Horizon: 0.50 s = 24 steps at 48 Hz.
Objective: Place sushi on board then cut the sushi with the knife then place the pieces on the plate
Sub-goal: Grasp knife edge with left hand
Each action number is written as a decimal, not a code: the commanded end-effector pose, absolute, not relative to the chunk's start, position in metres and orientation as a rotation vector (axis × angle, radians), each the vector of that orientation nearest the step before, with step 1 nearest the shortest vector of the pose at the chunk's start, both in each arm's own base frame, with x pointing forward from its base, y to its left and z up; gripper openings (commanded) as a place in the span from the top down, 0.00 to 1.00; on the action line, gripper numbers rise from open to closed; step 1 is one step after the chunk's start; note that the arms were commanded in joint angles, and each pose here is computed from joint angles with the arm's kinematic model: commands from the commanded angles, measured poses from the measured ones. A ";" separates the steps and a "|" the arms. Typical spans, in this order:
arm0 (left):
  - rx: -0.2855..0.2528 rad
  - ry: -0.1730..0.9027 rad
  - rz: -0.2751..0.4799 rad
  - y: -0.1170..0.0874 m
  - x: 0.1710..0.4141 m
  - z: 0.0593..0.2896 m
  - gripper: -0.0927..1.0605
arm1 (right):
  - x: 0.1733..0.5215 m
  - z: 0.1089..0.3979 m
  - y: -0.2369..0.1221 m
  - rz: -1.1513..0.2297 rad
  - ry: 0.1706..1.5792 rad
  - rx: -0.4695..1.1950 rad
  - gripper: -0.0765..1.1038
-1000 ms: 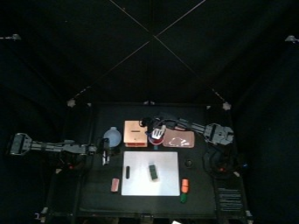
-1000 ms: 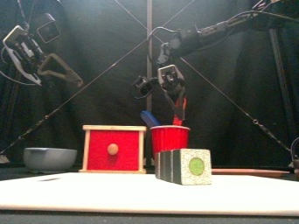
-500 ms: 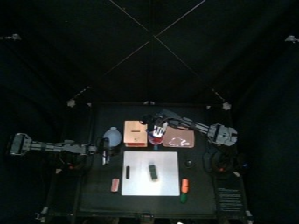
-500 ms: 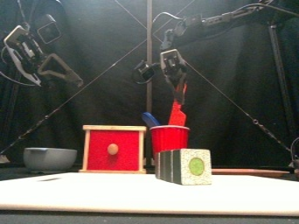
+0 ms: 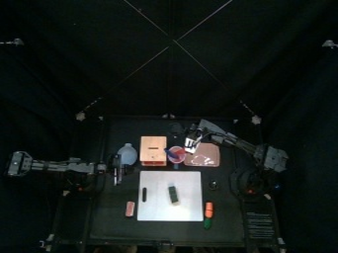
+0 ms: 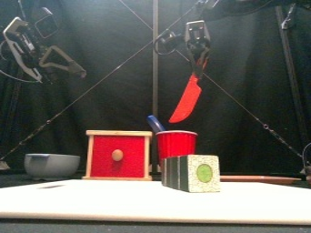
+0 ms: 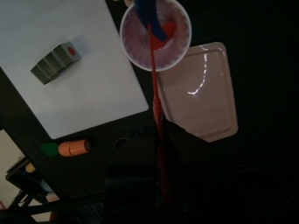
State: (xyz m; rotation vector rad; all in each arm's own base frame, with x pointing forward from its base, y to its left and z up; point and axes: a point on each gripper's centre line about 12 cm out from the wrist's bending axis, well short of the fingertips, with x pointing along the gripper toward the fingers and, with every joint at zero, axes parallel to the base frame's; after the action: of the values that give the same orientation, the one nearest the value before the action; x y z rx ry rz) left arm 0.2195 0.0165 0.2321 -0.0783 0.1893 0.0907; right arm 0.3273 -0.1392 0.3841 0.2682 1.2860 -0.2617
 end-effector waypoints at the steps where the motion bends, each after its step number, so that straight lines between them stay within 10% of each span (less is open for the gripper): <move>1: -0.079 0.142 0.092 0.017 0.224 0.247 0.94 | 0.307 0.412 -0.126 -0.281 1.164 0.219 0.74; 24: -0.078 0.070 0.091 0.017 0.227 0.260 0.94 | 0.284 0.367 -0.059 -0.167 0.802 0.034 0.74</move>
State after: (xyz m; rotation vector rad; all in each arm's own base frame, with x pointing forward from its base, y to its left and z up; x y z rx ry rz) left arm 0.2230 0.0173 0.2471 -0.0782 0.1095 0.0928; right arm 0.2918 -0.0699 0.3647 0.0608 0.9033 -0.1844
